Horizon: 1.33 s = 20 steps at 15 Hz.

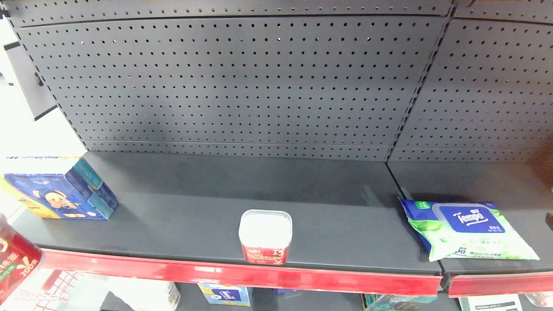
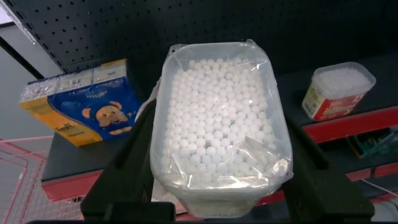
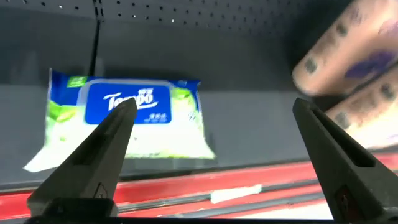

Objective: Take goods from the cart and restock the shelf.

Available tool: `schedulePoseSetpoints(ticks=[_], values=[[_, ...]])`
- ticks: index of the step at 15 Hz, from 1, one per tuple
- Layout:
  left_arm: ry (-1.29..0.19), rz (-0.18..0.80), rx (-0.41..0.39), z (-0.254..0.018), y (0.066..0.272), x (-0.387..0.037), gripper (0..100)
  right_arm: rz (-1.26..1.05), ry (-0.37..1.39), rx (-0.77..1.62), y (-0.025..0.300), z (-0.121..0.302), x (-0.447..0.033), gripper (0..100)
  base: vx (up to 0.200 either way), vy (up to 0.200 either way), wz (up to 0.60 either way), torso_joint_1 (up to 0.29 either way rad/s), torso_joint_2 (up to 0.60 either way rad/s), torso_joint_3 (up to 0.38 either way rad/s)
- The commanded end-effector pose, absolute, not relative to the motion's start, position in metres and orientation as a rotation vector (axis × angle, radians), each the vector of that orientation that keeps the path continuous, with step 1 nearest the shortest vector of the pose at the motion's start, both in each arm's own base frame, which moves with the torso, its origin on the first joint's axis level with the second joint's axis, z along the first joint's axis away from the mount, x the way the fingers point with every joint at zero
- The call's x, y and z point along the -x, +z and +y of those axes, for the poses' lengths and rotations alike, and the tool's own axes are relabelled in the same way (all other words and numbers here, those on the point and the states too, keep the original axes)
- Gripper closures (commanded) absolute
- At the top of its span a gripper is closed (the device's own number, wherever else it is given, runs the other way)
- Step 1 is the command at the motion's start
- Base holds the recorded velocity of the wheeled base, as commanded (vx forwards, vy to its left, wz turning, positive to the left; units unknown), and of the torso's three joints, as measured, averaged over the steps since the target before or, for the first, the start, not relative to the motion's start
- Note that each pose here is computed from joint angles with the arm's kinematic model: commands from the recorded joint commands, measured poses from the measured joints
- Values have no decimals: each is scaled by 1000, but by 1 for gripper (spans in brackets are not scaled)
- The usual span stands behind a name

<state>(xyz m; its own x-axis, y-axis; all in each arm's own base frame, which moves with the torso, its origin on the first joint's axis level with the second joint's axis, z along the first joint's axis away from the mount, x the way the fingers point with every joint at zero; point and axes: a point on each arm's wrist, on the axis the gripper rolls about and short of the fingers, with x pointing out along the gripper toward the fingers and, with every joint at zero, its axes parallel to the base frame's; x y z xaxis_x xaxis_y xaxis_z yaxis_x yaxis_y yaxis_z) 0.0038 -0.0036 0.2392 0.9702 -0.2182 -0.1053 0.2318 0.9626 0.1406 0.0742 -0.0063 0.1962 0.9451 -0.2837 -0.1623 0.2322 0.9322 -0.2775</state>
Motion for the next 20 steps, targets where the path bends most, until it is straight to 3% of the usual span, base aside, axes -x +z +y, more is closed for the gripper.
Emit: schedulePoseSetpoints(ticks=[1, 4, 6, 9, 13, 15, 20], values=[[-251, 117, -152, -5, 239, -11, 100, 196, -258, 282, 199, -6, -74, 0, 0, 0, 0, 0, 0, 0], [-295, 137, -181, -8, 244, -41, 100, 116, -42, 298, 197, 1, -59, 0, 0, 0, 0, 0, 0, 0], [-490, 131, -159, -14, 252, -69, 100, 54, 109, 289, 179, 4, -37, 0, 0, 0, 0, 0, 0, 0], [-607, 193, -150, -22, 248, -95, 100, 37, 107, 258, 137, 1, -10, 0, 0, 0, 0, 0, 0, 0], [-718, 151, -160, -43, 246, -149, 100, 71, 119, 157, 96, -1, 15, 0, 0, 0, 0, 0, 0, 0], [-823, 132, -148, -53, 251, -158, 100, 97, 119, 150, 89, -1, 20, 0, 0, 0, 0, 0, 0, 0], [-856, 173, -142, -61, 247, -177, 100, 110, 77, 103, 87, -2, 20, 0, 0, 0, 0, 0, 0, 0]])
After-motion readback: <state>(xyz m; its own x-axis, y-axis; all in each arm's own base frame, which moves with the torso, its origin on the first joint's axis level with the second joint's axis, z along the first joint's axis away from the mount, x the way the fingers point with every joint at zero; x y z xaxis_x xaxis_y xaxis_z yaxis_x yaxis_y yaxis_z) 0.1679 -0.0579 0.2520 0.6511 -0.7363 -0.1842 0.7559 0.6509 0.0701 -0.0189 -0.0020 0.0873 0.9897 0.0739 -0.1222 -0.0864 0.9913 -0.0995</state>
